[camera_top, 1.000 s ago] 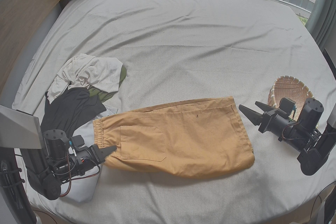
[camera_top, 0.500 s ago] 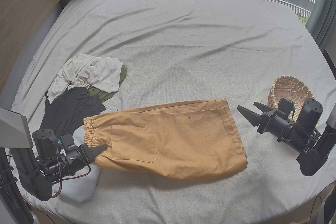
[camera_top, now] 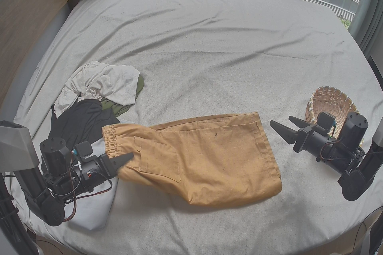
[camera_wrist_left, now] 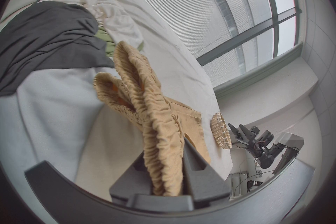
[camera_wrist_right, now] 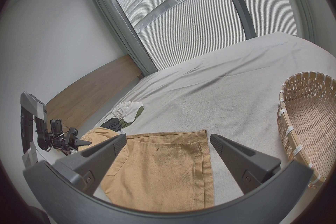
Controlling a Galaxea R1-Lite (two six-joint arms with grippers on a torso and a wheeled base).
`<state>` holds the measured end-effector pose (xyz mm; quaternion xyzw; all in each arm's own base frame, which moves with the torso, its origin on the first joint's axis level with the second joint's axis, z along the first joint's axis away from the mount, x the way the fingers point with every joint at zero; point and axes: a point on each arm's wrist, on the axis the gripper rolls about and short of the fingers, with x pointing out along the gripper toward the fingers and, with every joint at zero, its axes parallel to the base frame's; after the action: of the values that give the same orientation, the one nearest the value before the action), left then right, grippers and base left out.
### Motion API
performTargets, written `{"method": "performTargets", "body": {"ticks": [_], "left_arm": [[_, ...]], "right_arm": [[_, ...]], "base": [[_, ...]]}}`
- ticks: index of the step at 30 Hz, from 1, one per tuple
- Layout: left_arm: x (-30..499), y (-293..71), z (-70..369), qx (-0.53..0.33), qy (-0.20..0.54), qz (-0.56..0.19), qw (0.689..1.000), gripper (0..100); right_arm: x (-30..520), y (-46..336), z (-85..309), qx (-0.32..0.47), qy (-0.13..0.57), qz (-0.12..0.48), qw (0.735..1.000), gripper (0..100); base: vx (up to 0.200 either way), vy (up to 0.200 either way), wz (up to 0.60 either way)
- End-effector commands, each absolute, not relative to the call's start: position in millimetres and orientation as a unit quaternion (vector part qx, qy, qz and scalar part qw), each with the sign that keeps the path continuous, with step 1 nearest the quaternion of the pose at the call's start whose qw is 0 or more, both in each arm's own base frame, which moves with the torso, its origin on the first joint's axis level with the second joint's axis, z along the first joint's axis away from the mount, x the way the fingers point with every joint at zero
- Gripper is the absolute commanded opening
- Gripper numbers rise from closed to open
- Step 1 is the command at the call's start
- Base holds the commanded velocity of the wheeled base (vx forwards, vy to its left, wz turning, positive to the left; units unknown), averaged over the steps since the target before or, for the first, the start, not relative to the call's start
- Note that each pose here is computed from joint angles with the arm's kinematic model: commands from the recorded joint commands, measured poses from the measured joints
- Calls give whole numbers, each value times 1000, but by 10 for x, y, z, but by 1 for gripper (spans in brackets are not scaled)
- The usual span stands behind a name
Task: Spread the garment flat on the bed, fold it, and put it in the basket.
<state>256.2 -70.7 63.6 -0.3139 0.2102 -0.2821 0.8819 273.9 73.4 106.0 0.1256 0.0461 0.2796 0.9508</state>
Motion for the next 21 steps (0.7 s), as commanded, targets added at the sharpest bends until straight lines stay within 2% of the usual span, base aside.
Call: {"method": "performTargets", "body": {"ticks": [1, 21], "left_arm": [[2574, -941, 720, -305, 199, -327, 872, 0], [2673, -1699, 760, -285, 186, -436, 833, 0]], "right_arm": [[2740, 737, 1055, 126, 47, 280, 951, 100], [2742, 732, 1094, 126, 39, 280, 951, 100]], "base": [[0, 0, 0], [0, 0, 0]]}}
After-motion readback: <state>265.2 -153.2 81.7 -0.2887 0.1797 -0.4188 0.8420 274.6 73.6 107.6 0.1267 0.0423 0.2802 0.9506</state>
